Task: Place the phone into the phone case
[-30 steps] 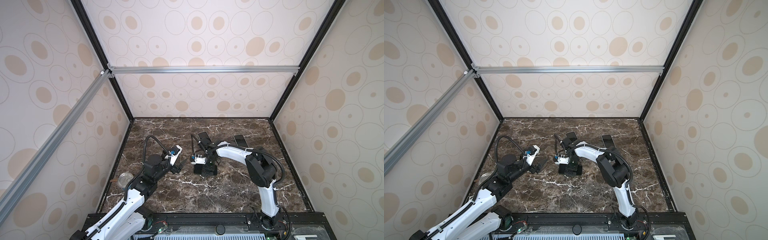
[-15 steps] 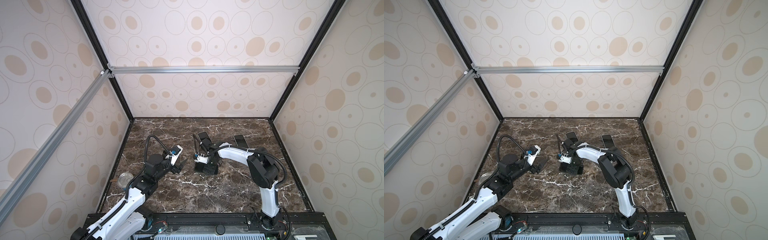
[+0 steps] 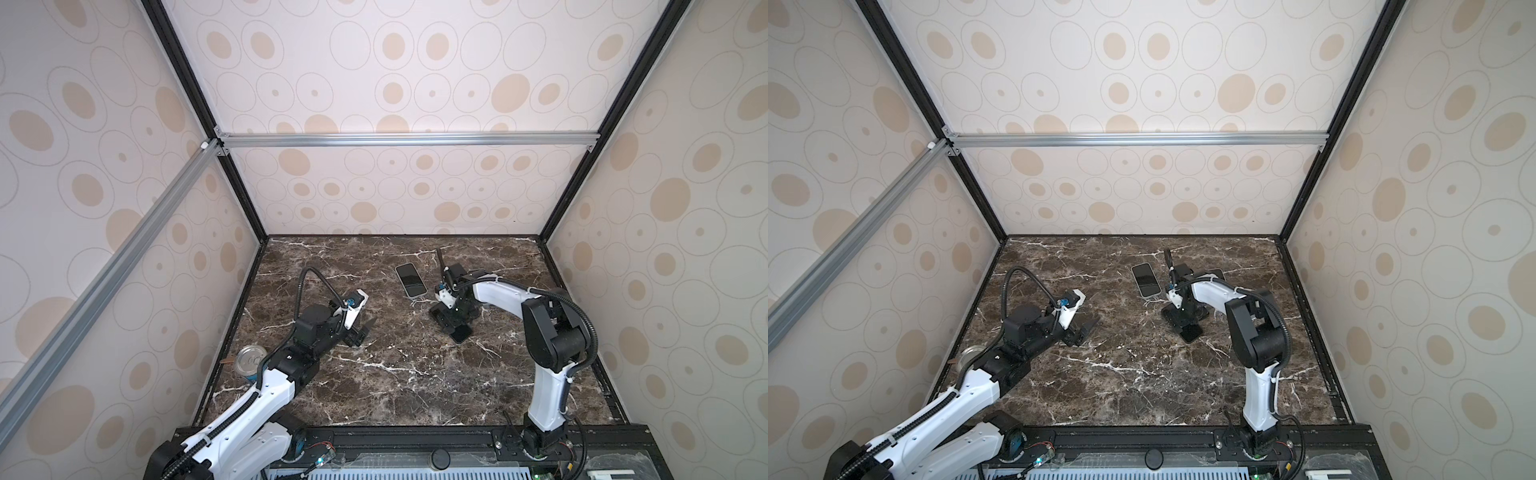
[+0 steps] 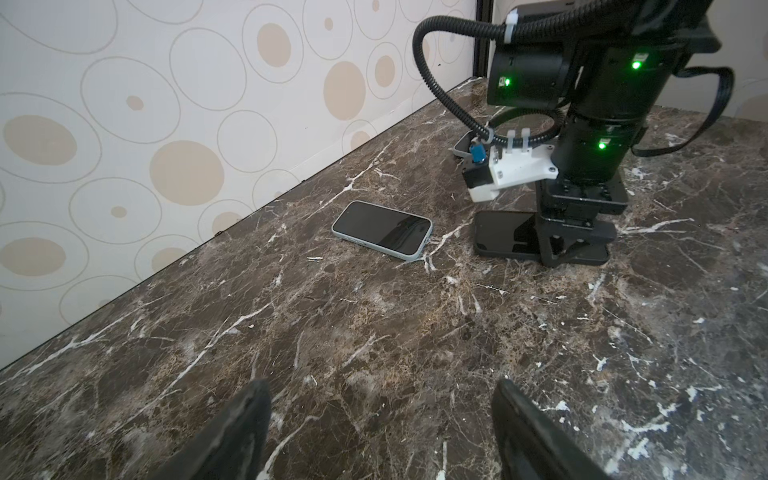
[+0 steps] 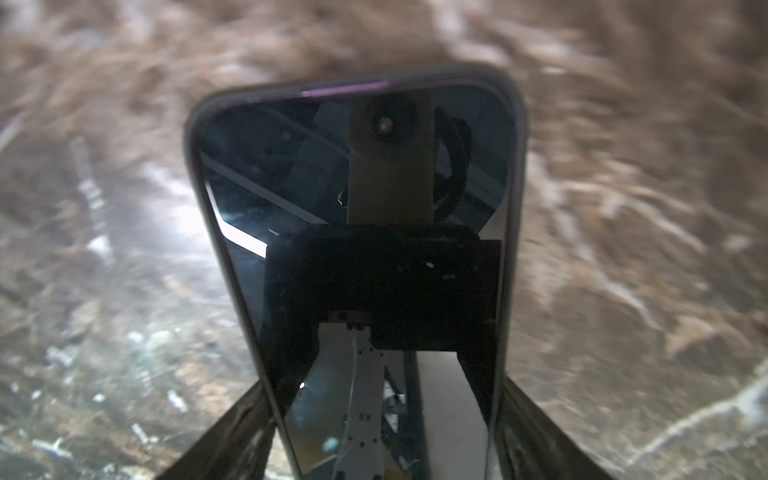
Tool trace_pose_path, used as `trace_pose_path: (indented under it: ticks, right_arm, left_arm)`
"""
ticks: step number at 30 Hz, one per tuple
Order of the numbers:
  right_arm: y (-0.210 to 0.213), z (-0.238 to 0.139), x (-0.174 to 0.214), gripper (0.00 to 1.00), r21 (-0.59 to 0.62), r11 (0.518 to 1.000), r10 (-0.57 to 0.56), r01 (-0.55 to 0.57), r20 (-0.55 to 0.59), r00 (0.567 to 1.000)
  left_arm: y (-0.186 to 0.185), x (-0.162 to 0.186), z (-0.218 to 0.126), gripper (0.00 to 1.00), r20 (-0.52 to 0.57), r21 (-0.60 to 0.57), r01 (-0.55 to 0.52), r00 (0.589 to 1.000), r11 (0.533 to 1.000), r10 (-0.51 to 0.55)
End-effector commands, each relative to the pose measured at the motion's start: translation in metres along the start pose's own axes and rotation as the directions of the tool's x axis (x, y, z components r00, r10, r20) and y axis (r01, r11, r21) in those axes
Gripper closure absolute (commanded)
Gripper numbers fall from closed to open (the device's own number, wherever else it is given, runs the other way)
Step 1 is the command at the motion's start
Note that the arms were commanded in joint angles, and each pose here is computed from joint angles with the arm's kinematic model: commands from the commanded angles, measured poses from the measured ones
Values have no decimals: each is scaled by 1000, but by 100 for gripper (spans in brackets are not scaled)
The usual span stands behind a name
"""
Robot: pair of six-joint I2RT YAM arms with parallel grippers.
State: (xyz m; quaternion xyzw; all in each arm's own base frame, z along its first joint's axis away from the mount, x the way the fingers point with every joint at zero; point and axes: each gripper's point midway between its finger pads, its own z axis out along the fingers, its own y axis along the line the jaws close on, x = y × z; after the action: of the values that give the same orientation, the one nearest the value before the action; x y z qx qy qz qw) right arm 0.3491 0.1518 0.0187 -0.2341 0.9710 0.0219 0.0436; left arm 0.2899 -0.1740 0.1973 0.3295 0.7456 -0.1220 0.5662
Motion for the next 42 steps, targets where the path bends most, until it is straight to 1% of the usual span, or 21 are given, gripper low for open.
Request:
trace_pose_path:
  ticks: [1,7,12,15,19,21,23,27,29,32,33,35,36,38,39,40,42]
  right_arm:
    - [-13,5,-14,19,1,989,149,-149,-12,989]
    - [-34,15,-39,19,40,959,279,-279,18,960]
    - [-40,21,-49,17,46,944,327,-328,27,945]
    - [-41,20,-54,13,42,938,344,-345,37,938]
    - [-40,12,-62,3,22,934,356,-358,63,932]
    - [-37,3,-67,2,-4,933,359,-360,84,930]
    - [-36,-11,-72,0,-19,931,363,-364,120,924]
    - [-39,-57,-84,0,-29,932,358,-361,235,904]
    - [-44,-85,-87,0,-19,932,349,-361,303,887]
    - [-58,-123,-84,0,36,924,330,-380,425,843]
    - [-66,-135,-81,0,58,917,322,-395,476,818]
    - [-83,-154,-71,0,81,893,324,-443,569,756]
    - [-92,-163,-64,0,84,882,319,-464,619,718]
    - [-116,-177,-46,0,115,855,288,-507,707,646]
    - [-123,-179,-37,0,134,845,269,-518,730,628]
    - [-131,-191,-30,0,148,834,236,-531,775,586]
    - [-142,-185,-13,0,168,829,201,-533,800,566]
  left_arm:
    - [9,-24,-2,17,51,-25,-4,999,1000,5]
    - [10,-22,-2,17,43,-30,7,999,1000,-5]
    - [11,-22,-3,17,46,-37,10,999,999,-8]
    - [11,-23,-3,17,48,-39,16,999,999,-14]
    - [16,-22,-1,17,31,-61,45,999,997,-43]
    - [21,-22,0,17,21,-84,65,998,994,-64]
    - [31,-24,1,17,11,-135,100,995,986,-100]
    - [60,-37,-1,17,33,-256,205,979,945,-203]
    - [78,-42,-5,17,77,-339,250,968,907,-238]
    - [109,-39,-11,16,146,-473,295,955,830,-256]
    - [124,-34,-15,16,174,-539,311,951,783,-257]
    - [147,-16,-22,15,182,-639,305,952,706,-246]
    - [158,-5,-28,15,188,-685,301,953,664,-238]
    - [172,16,-36,16,205,-735,299,953,608,-221]
    - [177,24,-39,16,215,-745,303,952,594,-216]
    - [180,30,-41,16,226,-748,304,952,590,-205]
    - [184,44,-42,17,220,-743,291,957,603,-190]
